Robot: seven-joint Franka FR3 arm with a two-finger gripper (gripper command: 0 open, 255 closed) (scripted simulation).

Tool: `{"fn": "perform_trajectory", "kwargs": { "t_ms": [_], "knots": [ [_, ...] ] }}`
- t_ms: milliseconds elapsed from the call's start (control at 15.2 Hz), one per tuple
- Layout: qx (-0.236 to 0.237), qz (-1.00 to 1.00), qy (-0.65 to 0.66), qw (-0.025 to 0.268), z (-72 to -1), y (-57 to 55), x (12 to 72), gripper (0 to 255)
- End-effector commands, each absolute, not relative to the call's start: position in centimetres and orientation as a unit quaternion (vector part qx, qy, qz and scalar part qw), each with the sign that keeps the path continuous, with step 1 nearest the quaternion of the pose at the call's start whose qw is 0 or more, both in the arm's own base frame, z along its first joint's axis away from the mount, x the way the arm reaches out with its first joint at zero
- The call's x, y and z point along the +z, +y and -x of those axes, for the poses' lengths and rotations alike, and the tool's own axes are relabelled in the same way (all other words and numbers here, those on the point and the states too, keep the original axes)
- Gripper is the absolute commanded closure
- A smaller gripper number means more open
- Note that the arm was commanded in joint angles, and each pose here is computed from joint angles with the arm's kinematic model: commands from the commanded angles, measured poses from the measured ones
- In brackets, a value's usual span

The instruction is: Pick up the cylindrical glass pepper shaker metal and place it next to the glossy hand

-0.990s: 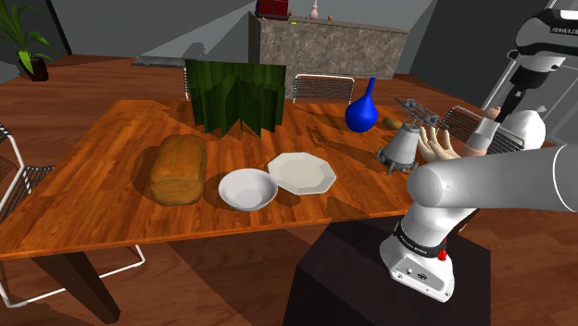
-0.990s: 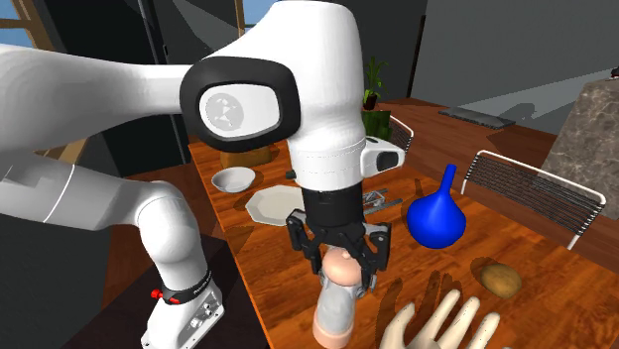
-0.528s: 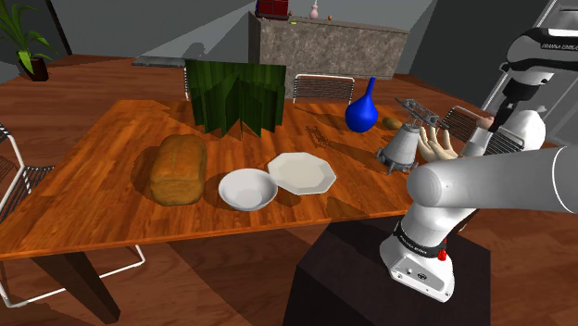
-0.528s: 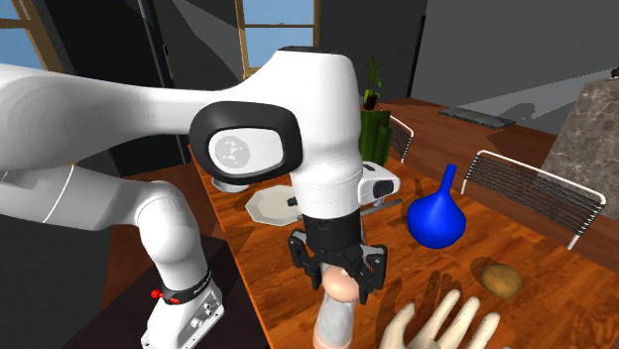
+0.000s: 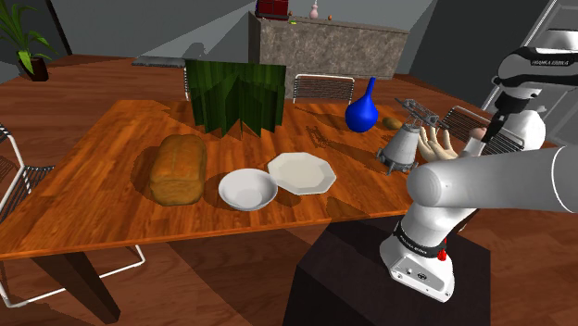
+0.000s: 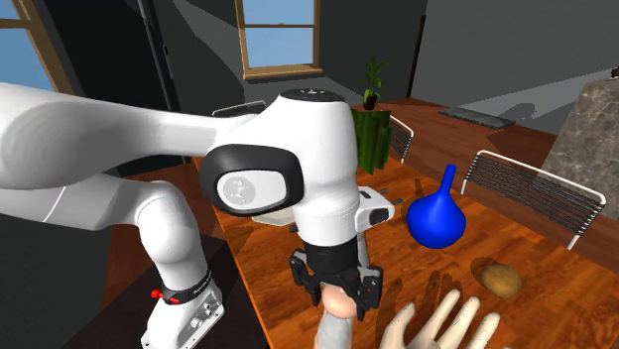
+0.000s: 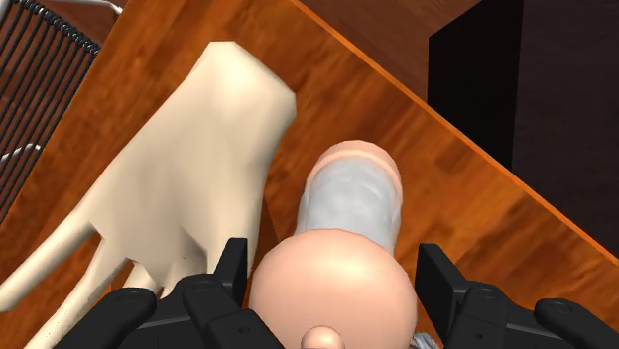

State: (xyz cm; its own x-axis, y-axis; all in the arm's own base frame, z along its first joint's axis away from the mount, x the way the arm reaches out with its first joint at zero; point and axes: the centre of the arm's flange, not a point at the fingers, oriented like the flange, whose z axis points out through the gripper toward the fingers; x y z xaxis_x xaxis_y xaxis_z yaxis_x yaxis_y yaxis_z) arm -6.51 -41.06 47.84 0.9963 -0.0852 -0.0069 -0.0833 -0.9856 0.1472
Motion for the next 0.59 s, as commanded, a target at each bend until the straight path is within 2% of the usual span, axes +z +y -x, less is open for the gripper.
{"fn": "perform_trajectory", "kwargs": {
  "t_ms": [0, 528],
  "knots": [
    [-0.006, -0.996, -0.042, 0.074, 6.5, -41.0, 46.8, 255],
    [-0.006, -0.996, -0.042, 0.074, 6.5, -41.0, 42.6, 255]
  ]
}}
